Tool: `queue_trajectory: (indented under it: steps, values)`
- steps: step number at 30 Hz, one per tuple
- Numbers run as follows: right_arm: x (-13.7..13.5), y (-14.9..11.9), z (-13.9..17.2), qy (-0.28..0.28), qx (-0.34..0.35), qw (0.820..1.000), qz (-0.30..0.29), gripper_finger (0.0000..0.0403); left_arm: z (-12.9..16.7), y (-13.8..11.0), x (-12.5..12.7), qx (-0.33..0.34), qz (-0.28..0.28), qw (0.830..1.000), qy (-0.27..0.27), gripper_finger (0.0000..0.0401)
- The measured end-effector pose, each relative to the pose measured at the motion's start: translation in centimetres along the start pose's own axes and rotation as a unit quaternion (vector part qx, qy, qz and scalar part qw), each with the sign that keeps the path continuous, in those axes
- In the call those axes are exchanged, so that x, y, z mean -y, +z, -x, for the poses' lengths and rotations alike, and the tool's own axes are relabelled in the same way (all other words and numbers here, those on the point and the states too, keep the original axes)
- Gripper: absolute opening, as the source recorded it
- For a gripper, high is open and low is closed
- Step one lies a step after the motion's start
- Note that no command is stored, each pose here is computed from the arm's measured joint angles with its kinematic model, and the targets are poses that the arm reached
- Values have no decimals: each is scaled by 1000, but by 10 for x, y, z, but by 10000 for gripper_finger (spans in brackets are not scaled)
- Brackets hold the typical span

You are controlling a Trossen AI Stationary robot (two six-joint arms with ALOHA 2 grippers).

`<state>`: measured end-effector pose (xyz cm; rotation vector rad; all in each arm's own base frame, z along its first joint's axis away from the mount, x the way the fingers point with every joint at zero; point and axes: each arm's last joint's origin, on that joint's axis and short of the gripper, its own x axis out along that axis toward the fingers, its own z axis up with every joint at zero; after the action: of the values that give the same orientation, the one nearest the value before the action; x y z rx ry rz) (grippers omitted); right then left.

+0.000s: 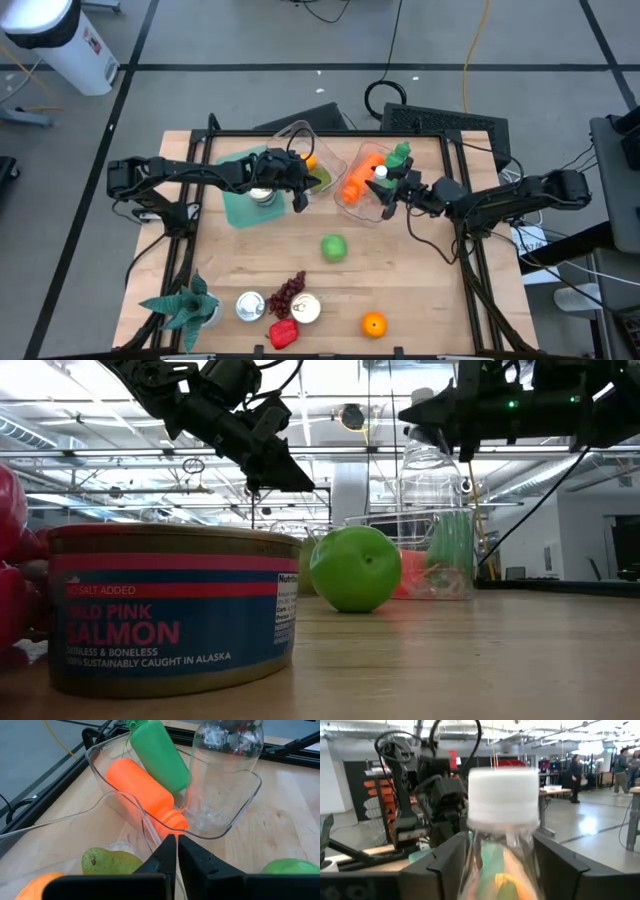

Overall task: Pick & Place Food Item
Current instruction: Put the transparent bottle into the right transparent bin upright

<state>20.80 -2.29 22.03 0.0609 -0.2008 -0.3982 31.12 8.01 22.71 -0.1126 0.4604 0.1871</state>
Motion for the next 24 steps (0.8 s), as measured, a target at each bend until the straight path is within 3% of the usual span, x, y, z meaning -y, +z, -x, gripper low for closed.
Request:
queue_trajectory:
  steps: [7, 24]
  values:
    - [0, 2, 0, 0, 7, 1000, -5, 250, 0, 0, 0, 0, 0, 1000, 0, 30]
    - [2, 19, 9, 15, 31, 999, -10, 318, 0, -1, 0, -6, 1, 1000, -1, 31]
